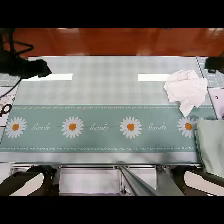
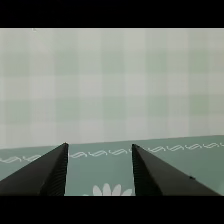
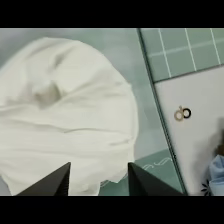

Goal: Fold the shirts.

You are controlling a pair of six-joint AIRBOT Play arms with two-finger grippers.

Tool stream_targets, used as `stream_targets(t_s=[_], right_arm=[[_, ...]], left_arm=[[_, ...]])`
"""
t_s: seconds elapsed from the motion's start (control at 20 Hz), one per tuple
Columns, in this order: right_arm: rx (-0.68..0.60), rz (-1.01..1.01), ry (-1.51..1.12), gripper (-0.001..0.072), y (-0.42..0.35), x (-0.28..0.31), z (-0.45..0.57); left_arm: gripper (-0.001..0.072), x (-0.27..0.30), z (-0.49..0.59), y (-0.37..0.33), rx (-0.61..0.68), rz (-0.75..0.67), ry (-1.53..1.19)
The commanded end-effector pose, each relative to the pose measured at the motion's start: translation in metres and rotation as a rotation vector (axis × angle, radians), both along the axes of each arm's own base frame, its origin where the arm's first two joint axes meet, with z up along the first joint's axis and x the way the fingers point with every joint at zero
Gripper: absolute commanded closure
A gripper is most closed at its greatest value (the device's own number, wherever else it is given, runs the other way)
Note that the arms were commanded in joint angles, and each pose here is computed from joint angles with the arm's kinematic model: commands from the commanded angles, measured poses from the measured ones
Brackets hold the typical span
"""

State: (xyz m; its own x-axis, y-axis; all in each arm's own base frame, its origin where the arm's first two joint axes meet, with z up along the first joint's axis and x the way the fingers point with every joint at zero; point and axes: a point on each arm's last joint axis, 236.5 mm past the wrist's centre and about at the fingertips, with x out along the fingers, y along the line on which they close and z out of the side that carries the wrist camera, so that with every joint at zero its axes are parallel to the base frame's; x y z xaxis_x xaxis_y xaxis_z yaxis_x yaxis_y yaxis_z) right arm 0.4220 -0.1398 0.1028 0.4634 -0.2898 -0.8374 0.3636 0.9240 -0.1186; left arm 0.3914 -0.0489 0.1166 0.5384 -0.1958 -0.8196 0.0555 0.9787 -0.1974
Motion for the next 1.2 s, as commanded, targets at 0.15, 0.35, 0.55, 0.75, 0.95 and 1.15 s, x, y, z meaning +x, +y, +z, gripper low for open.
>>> stream_targets(t_s=[0.15,0.35,0.55,0.75,0.95,1.15], right_arm=[[0.252,-0.118,0.010,0.0294,-0.045,0.011,-0.099],[0.405,-0.126,0.092,0.0294,-0.024,0.027,-0.167],[0.529,-0.085,0.104,0.0467,0.002,0.035,-0.189],[0.512,0.041,-0.009,0.0690,0.015,0.053,-0.135],[0.341,0.138,-0.277,0.0690,0.009,0.077,0.013],[0.215,0.280,-0.542,0.0691,0.053,0.070,0.169]], left_arm=[[0.0205,-0.061,-0.063,-0.025,-0.176,0.060,-0.023],[0.0206,-0.070,-0.087,-0.025,-0.176,0.068,0.029],[0.0206,-0.059,-0.080,-0.022,-0.176,0.085,-0.025],[0.0206,-0.040,-0.063,-0.008,-0.175,0.134,-0.120],[0.0206,-0.029,-0.033,0.024,-0.175,0.216,-0.194],[0.0206,-0.037,0.002,0.042,-0.168,0.255,-0.273]])
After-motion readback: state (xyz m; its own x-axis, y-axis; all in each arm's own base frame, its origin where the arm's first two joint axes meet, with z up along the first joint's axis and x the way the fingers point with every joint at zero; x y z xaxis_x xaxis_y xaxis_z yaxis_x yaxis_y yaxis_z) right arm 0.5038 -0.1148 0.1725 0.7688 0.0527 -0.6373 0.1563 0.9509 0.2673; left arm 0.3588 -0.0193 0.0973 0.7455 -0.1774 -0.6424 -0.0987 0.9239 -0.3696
